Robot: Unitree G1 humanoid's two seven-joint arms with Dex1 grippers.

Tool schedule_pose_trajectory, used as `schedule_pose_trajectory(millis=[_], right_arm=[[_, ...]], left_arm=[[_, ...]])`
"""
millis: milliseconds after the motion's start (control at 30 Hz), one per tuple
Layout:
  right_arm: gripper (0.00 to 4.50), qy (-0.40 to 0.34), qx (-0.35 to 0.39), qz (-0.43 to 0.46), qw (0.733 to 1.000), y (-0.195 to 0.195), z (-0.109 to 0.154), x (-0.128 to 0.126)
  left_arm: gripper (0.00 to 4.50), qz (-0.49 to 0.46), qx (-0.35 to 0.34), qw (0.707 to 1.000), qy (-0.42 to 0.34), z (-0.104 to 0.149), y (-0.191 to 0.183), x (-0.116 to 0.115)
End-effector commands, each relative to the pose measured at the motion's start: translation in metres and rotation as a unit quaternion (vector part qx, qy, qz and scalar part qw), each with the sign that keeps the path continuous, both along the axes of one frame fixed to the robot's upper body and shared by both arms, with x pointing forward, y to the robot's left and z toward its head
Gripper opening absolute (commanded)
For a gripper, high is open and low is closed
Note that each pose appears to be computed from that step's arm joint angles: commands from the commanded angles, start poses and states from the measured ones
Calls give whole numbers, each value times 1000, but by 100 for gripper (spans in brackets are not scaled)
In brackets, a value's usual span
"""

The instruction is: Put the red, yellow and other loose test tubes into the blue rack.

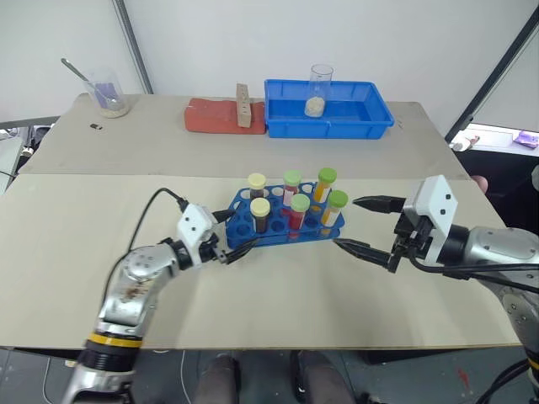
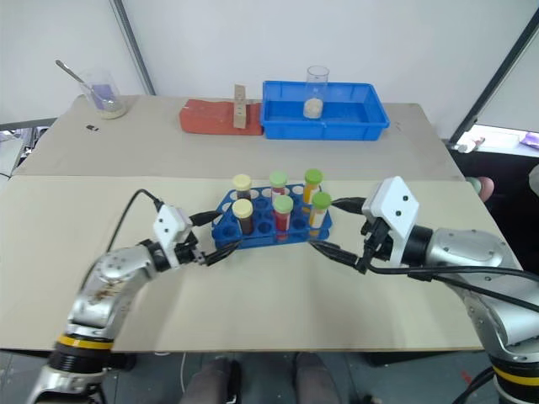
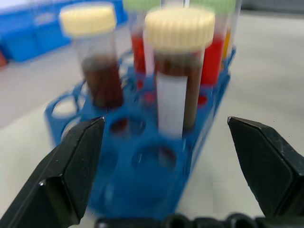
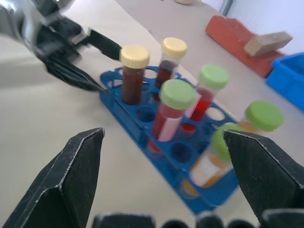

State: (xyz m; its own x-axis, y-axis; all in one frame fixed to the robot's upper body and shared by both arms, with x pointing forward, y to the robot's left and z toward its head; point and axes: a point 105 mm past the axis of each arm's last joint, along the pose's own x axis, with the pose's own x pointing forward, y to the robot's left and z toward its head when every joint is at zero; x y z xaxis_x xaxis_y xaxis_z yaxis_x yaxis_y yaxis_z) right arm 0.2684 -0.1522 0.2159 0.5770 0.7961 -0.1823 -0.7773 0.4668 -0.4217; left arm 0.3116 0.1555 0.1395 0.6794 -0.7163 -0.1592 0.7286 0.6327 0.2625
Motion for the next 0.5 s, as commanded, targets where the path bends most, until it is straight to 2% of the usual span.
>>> schedule_pose_trajectory(millis=[33,200,500], right_arm=[[444,-39,-27,6,999,-18,14,1],[444,-33,-17,-8,999,-43,19,4],[444,-10,-18,-23,1000,-64,11,6]], left_arm=[[447,10,38,999,-24,17,17,-10],[447,8,54,997,-47,32,33,-22],[447,23,64,997,-37,35,45,-22]])
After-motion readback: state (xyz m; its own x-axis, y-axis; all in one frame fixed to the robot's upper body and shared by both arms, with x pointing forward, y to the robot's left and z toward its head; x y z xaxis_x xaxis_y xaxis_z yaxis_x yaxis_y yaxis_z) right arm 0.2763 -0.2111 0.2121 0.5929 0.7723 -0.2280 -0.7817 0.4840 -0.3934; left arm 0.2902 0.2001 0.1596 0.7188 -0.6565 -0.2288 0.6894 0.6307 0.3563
